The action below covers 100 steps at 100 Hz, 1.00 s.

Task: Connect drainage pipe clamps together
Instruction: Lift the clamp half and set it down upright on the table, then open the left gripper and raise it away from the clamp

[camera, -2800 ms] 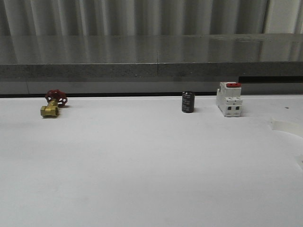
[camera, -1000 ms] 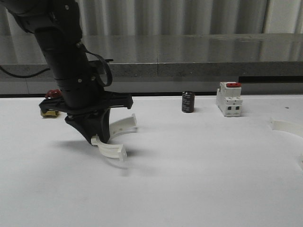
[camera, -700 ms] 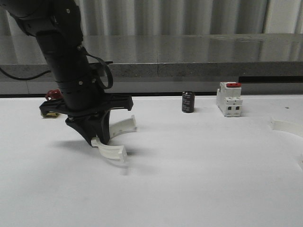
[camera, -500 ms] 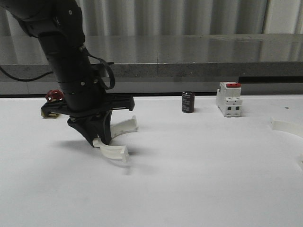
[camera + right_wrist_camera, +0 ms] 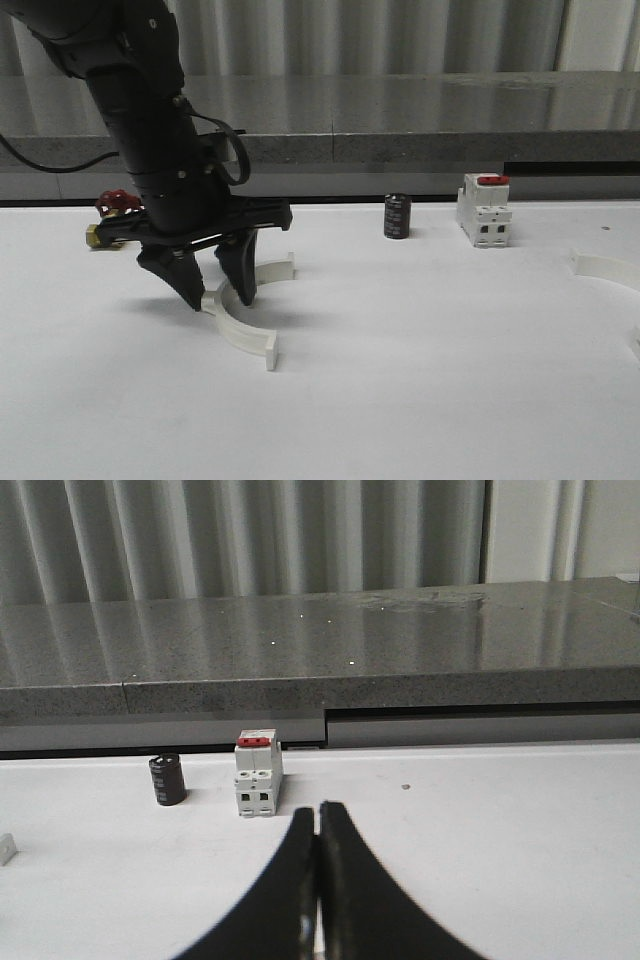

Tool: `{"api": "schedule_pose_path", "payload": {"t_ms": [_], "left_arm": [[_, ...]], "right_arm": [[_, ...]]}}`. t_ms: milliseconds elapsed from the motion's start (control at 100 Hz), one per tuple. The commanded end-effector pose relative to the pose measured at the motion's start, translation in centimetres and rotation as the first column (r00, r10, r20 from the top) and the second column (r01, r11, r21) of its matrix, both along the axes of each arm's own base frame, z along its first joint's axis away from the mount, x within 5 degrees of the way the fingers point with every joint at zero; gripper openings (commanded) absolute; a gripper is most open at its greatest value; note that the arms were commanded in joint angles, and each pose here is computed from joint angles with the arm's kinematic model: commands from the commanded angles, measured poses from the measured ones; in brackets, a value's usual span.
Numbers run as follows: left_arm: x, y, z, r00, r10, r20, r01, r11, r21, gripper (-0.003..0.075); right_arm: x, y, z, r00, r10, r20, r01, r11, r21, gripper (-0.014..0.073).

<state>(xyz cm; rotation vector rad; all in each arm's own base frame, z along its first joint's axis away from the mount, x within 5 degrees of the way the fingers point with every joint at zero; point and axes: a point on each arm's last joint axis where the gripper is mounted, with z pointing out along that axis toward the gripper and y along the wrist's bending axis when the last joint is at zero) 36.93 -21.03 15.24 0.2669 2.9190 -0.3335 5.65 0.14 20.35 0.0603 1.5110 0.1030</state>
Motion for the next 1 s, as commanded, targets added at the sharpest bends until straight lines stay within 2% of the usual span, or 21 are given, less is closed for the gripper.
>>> {"api": "schedule_pose_path", "payload": {"t_ms": [0,100,260,510,770,990], "left_arm": [[-0.1,-0.1,1.2,1.000,0.000,0.019,0.000,1.000,-0.005,0.0544],[-0.1,-0.1,1.2,1.000,0.000,0.019,0.000,1.000,-0.005,0.0622],[-0.2,0.0,2.2,0.999,-0.016,0.044,0.016,1.000,-0.012,0.0622],[-0.9,0.7,7.4,0.982,-0.051,0.182,0.057,0.998,-0.029,0.0621],[-2.8,2.9,14.2,0.910,-0.047,0.411,0.079,0.995,-0.060,0.0621],[-5.7,7.9,17.7,0.838,0.046,0.543,0.005,0.996,-0.093,0.0621]], "right_arm": [[-0.3,0.0,1.3,0.994,-0.004,0.109,0.005,1.000,-0.009,-0.0069],[-0.3,0.0,1.3,0.994,-0.004,0.109,0.005,1.000,-0.009,-0.0069],[-0.3,0.0,1.3,0.994,-0.004,0.109,0.005,1.000,-0.009,-0.0069],[-0.3,0.0,1.3,0.994,-0.004,0.109,0.005,1.000,-0.009,-0.0069],[-0.3,0.0,1.3,0.994,-0.004,0.109,0.005,1.000,-0.009,-0.0069],[-0.3,0.0,1.3,0.994,-0.004,0.109,0.005,1.000,-0.009,-0.0069]]}}
